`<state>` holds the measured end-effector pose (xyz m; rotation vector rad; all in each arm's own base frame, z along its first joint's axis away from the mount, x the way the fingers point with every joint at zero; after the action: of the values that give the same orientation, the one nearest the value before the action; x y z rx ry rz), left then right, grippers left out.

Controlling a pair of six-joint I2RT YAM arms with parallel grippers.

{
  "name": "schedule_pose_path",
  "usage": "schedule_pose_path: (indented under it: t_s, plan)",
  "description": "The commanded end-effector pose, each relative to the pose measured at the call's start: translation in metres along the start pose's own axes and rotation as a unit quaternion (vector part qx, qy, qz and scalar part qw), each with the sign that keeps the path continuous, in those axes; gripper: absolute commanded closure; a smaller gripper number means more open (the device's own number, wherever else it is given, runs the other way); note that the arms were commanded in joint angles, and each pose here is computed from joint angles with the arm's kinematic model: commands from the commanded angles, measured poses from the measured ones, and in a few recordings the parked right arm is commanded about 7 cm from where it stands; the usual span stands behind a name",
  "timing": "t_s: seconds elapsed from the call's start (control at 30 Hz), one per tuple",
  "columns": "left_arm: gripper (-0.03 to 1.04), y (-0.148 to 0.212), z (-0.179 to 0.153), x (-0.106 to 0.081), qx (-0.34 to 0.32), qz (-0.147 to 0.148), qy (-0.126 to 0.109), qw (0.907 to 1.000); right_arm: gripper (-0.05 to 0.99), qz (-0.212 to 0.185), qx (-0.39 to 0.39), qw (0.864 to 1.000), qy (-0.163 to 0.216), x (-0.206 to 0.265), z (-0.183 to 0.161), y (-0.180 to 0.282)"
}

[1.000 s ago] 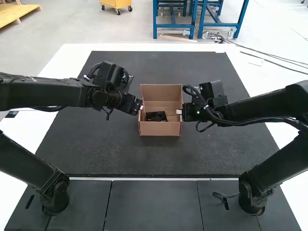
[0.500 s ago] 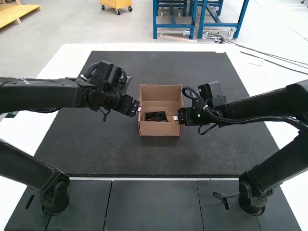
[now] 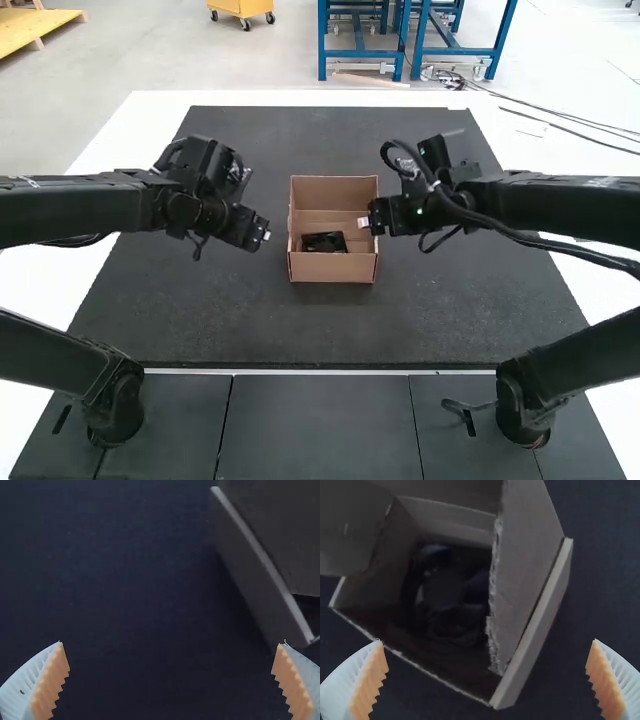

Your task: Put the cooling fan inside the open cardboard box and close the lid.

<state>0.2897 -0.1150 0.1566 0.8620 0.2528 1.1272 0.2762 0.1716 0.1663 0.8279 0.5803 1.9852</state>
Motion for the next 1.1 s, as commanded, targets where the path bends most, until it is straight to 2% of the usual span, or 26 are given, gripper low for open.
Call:
schedule_pose_path:
  t_s: [0.0, 0.13, 0.33, 0.47, 0.67, 0.97, 1.07]
  plan:
    - [0.05, 0.010, 0.018, 0.024, -0.027, 0.040, 0.001, 0.9988, 0.03, 0.012, -0.033, 0.999, 0.025, 0.009, 0.023, 0.022]
    - [0.05, 0.009, 0.028, 0.041, -0.042, 0.064, 0.014, 0.9970, 0.03, 0.011, -0.031, 0.999, 0.032, 0.012, 0.026, 0.035]
    - [0.05, 0.006, 0.051, 0.054, -0.064, 0.075, 0.023, 0.9949, 0.03, 0.016, -0.040, 0.998, 0.039, 0.022, 0.035, 0.055]
    - [0.05, 0.004, 0.073, 0.057, -0.078, 0.076, 0.024, 0.9938, 0.03, 0.014, -0.034, 0.998, 0.047, 0.025, 0.040, 0.064]
    - [0.05, -0.001, 0.106, 0.065, -0.095, 0.080, 0.028, 0.9919, 0.03, 0.011, -0.029, 0.996, 0.080, 0.028, 0.045, 0.073]
    - [0.05, -0.016, 0.144, 0.072, -0.114, 0.083, 0.030, 0.9896, 0.03, 0.010, -0.023, 0.997, 0.074, 0.027, 0.041, 0.074]
    - [0.05, -0.020, 0.156, 0.068, -0.121, 0.077, 0.029, 0.9893, 0.03, 0.007, -0.022, 0.997, 0.070, 0.025, 0.039, 0.074]
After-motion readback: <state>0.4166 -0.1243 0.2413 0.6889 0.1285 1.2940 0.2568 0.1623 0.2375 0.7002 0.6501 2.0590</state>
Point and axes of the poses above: each hand's point on the last joint's axis, 136 mm out from that joint toward the fingers, its own y axis back along the fingers, its own x axis along the line the jaws close on, z = x × y, the point moved 5 cm from there along y, back along the fingers, and after that the axes turned 9 degrees about -y, right-handed, at the moved point
